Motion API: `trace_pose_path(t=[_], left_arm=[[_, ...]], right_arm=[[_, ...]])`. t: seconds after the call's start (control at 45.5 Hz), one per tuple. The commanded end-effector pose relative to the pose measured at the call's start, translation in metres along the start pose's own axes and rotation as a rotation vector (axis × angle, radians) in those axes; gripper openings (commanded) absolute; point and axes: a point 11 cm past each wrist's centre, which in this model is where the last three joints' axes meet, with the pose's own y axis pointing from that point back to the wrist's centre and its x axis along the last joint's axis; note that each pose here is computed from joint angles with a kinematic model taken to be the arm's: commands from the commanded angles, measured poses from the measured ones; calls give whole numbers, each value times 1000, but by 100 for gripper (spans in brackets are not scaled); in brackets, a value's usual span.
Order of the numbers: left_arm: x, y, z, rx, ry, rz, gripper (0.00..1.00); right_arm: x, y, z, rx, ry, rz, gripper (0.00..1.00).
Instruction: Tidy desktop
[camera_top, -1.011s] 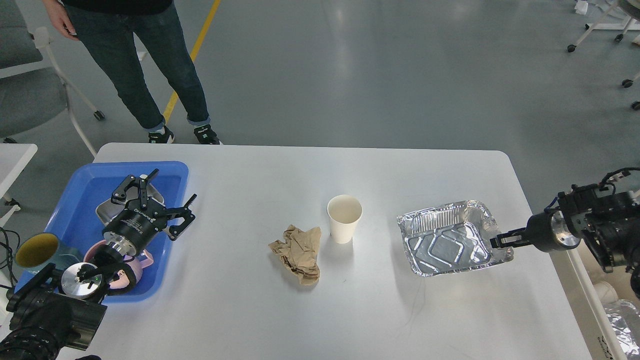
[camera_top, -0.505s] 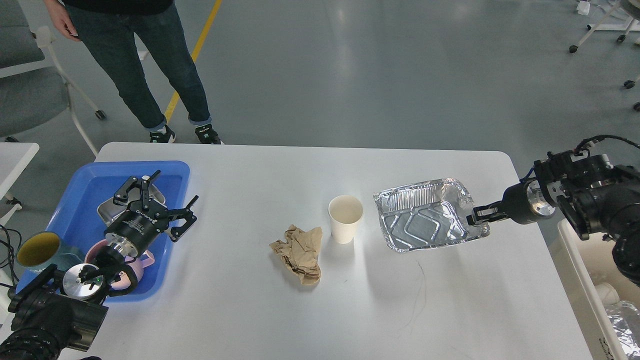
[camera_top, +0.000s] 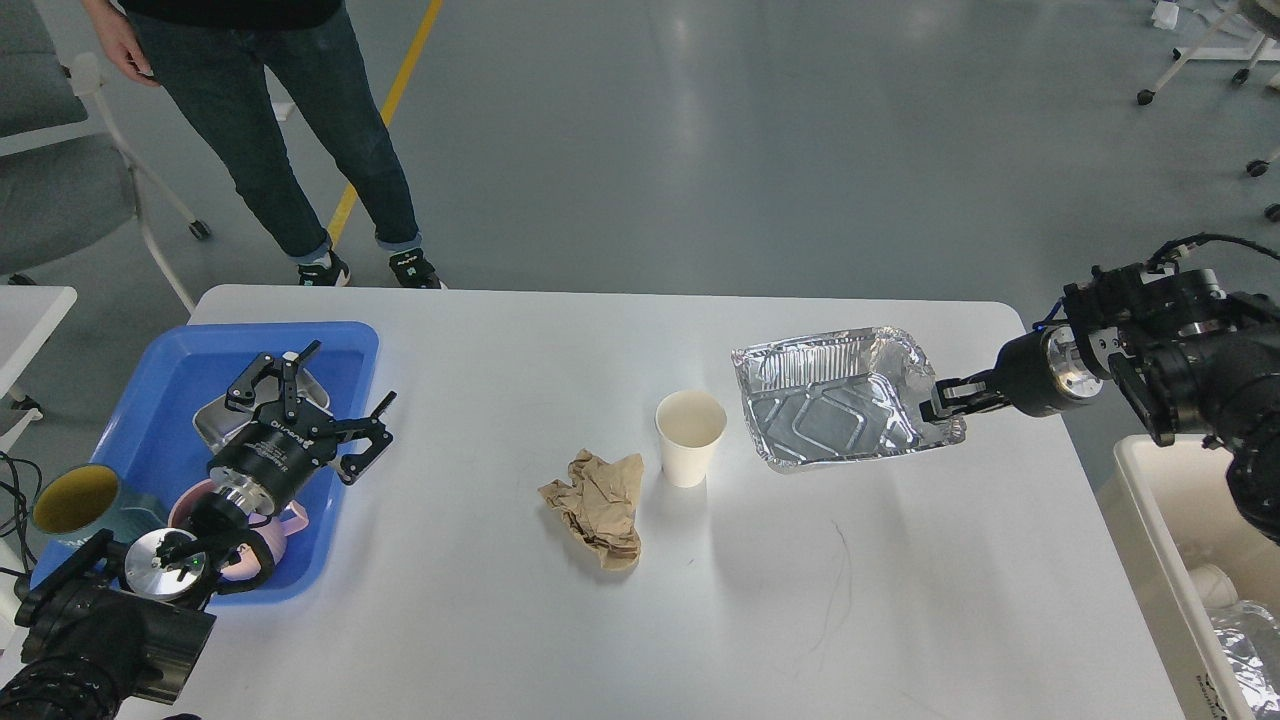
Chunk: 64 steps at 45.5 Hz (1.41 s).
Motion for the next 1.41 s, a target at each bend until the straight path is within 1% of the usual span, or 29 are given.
trace_pose_path(t=[0.0, 0.154, 0.33, 0.571, 0.835, 1.121, 1.274, 1.384], left_arm=[[2, 1, -1, -1, 2, 4, 97], [-1, 1, 3, -24, 12, -9, 97], [-8, 0, 7, -43, 2, -69, 97], [-9, -1, 5, -55, 19, -71, 97], [-9, -2, 1, -38, 18, -71, 97], [-20, -20, -4, -72, 53, -68, 97], [-21, -21, 12, -167, 51, -39, 97], [-23, -24, 24, -172, 18, -17, 97]], right_arm=[[9, 3, -7, 16, 6, 11, 0], [12, 0, -12, 23, 15, 13, 0], [12, 0, -12, 22, 15, 16, 0], [12, 3, -9, 16, 13, 21, 0], [10, 0, -7, 32, -20, 44, 0], [9, 0, -6, 34, -26, 49, 0], [6, -2, -6, 37, -29, 48, 0], [5, -3, -6, 45, -42, 57, 0]])
